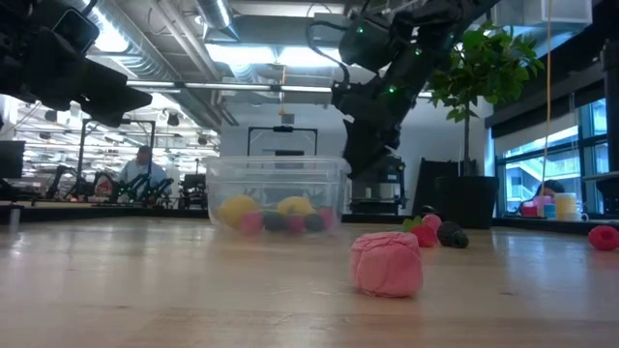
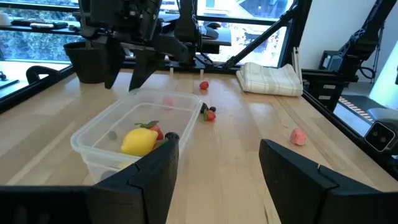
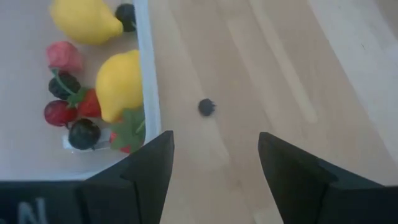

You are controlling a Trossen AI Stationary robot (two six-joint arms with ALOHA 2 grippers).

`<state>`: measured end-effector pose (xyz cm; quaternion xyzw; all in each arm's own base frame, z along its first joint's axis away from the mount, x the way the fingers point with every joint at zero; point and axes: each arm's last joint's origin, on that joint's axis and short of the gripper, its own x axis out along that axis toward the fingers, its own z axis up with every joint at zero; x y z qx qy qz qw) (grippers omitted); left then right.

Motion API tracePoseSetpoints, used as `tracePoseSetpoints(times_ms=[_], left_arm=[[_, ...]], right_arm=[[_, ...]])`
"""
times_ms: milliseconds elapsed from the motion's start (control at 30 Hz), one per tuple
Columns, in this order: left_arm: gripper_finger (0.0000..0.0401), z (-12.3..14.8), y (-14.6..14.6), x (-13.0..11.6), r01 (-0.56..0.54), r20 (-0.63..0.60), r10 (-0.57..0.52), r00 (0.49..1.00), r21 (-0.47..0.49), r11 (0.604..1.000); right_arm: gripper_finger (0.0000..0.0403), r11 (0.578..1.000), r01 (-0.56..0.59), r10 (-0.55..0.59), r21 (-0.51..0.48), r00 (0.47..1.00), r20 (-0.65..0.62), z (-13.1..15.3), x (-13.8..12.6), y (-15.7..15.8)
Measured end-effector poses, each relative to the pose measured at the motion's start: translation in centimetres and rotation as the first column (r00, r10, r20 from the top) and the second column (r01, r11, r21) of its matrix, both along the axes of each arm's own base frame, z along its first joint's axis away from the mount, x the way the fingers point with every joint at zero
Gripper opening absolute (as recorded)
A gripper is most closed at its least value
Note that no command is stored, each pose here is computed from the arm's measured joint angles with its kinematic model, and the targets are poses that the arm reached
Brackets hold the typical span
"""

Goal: Pick and placing Produce into tupperware
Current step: Put the top blueberry into the transparent bin

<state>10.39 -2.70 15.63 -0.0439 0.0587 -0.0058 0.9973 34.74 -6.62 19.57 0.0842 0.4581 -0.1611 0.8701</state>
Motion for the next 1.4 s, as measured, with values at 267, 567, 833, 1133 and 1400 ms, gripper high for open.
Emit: tracePoseSetpoints(times_ms=[267, 567, 833, 1133, 1400], left_arm=[[0.0218, 0.0, 0.0, 0.0, 0.0, 0.0, 0.0, 1.0, 0.0, 1.0], [0.0218, 0.0, 0.0, 0.0, 0.0, 0.0, 0.0, 1.0, 0.0, 1.0], [0.0218, 0.0, 0.0, 0.0, 0.0, 0.0, 0.0, 1.0, 0.0, 1.0], [0.0218, 0.0, 0.0, 0.0, 0.0, 0.0, 0.0, 1.0, 0.0, 1.0], [0.0218, 0.0, 0.0, 0.0, 0.0, 0.0, 0.0, 1.0, 0.0, 1.0]], right_arm=[[0.0236, 0.997, -0.067, 0.064, 0.033, 0.995, 0.08, 0.4, 0.8, 1.1], [0.0236, 0.996, -0.088, 0.086, 0.026, 0.992, 0.095, 0.5, 0.9, 1.4], [0.0236, 0.997, -0.071, 0.072, -0.012, 0.993, 0.096, 2.0, 1.3, 0.1], [0.0236, 0.983, -0.164, 0.149, 0.077, 0.973, 0.177, 3.1, 0.8, -4.1], [0.0236, 0.991, -0.124, 0.11, 0.045, 0.967, 0.228, 0.8, -0.5, -6.3]])
